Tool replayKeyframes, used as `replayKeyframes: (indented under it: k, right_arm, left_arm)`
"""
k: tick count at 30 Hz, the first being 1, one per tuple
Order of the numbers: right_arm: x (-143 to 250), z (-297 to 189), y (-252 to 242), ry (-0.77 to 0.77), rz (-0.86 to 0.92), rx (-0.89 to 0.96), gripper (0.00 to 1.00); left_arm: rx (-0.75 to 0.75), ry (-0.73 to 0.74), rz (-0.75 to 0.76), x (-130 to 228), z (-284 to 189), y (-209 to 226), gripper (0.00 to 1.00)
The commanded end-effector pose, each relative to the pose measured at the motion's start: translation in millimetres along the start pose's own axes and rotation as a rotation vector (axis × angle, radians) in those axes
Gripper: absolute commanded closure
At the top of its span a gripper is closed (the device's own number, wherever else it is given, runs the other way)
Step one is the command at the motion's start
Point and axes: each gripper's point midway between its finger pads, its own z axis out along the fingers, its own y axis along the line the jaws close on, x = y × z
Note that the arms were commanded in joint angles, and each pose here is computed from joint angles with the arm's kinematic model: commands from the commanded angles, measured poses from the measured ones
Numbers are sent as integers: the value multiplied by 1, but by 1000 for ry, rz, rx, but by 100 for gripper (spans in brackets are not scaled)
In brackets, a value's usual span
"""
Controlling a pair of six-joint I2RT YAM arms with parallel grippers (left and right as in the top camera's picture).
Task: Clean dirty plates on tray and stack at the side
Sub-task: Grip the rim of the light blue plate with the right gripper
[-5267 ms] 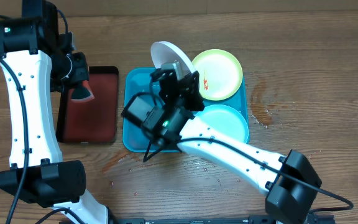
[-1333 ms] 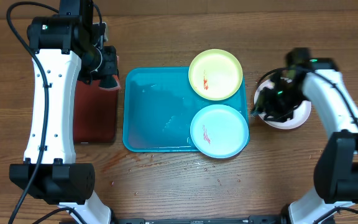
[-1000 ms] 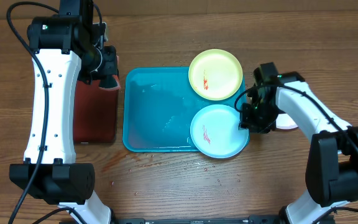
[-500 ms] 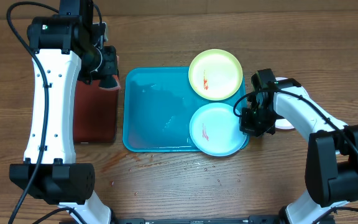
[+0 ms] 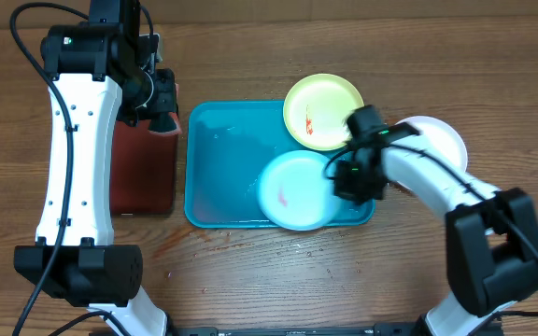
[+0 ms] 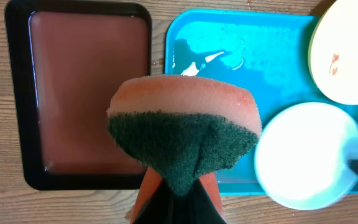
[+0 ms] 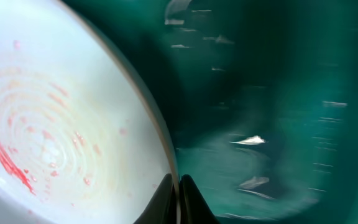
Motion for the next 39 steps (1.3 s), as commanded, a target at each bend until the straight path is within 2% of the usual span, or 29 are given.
replayKeyframes:
  k: [1,7,13,28,31,34,39]
  right_arm:
    - [-6,-6,38,-112,149,-19,96]
    - [-23,-6,82,-321,199,-61,96]
    - [-41,-9,97,-403,211,-118,96]
    - [-24,24,112,-249,149,-177,96]
    - [-23,24,114,-241,124,-184,77]
    - [-28,21,114,-254,89,-184,66]
    - [-47,17,99,-288,108,-173,62]
  left_arm:
    - [-5,-13,-3,0,-3,-1,96]
    - [-6,-17,-3,-1,-3,-1,96]
    - [-12,-18,-3,-2,-3,0,96]
    - [-10,-22,-3,-3,-3,-1,96]
    - [-10,-25,-3,-3,-3,-1,96]
    - [-10,-23,-3,-3,-2,-1,96]
    - [11,-5,6,-1,8,-4,96]
